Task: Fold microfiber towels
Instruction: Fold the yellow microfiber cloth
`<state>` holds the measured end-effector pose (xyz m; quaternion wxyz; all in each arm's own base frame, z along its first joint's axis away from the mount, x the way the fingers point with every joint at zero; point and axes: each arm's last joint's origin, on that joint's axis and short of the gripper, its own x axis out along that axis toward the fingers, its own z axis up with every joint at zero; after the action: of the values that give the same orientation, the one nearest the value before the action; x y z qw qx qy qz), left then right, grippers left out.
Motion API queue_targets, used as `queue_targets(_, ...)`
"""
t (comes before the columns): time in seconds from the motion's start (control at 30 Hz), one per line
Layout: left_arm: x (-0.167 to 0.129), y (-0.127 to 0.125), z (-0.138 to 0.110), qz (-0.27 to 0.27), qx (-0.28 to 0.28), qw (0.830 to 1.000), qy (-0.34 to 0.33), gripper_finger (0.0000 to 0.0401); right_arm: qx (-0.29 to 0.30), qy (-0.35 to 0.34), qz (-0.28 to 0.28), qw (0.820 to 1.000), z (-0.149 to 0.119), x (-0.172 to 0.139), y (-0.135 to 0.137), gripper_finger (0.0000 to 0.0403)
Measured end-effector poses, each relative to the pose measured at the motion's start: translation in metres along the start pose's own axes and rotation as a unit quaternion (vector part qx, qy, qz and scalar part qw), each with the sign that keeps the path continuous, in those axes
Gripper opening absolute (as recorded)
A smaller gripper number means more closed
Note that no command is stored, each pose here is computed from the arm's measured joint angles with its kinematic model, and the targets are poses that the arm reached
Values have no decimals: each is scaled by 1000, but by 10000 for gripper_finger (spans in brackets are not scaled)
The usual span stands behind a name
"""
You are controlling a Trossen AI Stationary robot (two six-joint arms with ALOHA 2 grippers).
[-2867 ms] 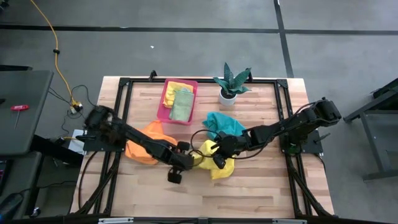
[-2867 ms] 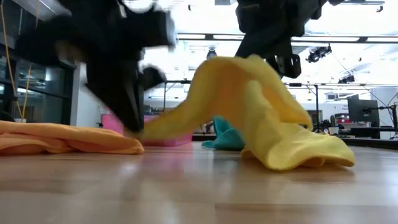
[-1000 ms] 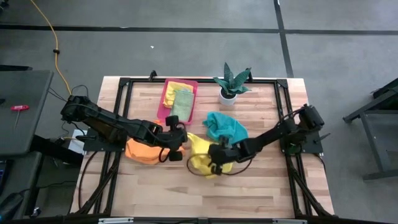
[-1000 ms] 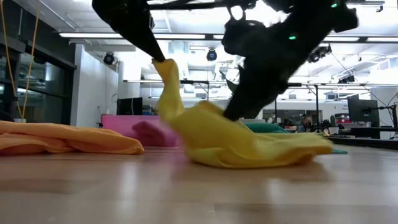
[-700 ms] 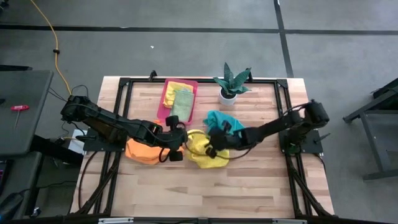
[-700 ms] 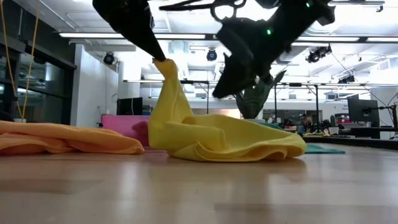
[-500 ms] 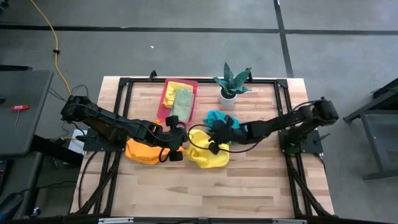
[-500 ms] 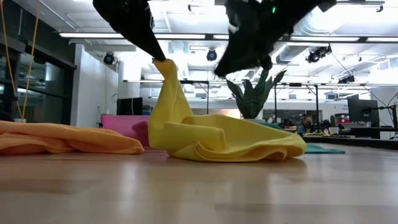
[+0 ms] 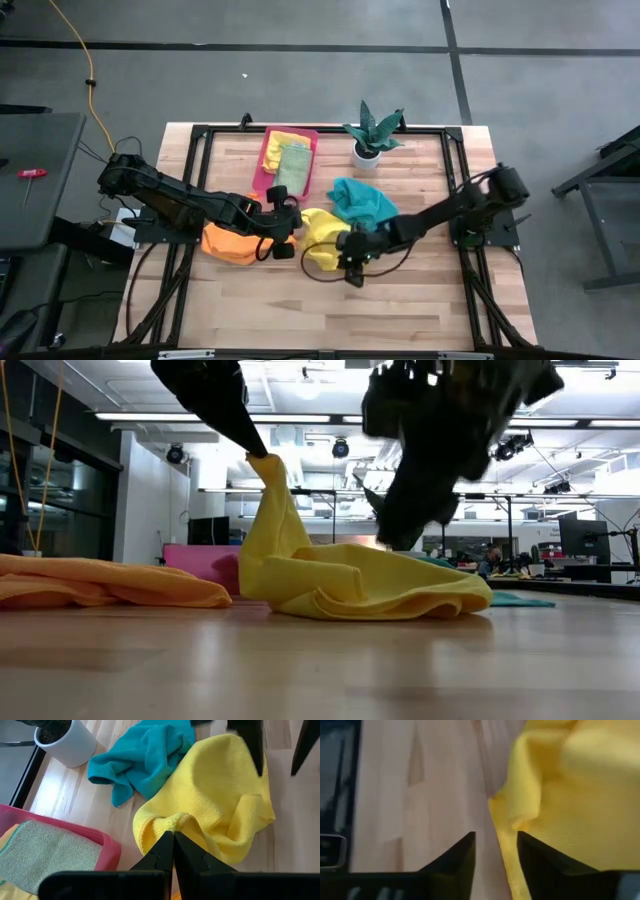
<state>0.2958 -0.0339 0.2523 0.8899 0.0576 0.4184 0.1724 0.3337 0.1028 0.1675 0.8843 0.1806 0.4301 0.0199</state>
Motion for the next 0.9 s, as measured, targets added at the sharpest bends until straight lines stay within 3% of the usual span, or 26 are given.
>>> queue_targets(0.2,0,0,0,0,-2,1000,-1,0,-2,9,-25,1000,-14,33,-5,201)
queue_targets(0.43,0,0,0,-1,-9,1000,-1,0,31,-40,-75,996,-12,41,-9,198)
queue_targets(0.57,0,0,0,-1,-11,1000,-1,0,36,-65,-58,996,-7,41,-6,174)
queue_targets(0.9,0,1,0,12,-9,1000,-3,0,54,-42,-54,996,-10,41,-7,63)
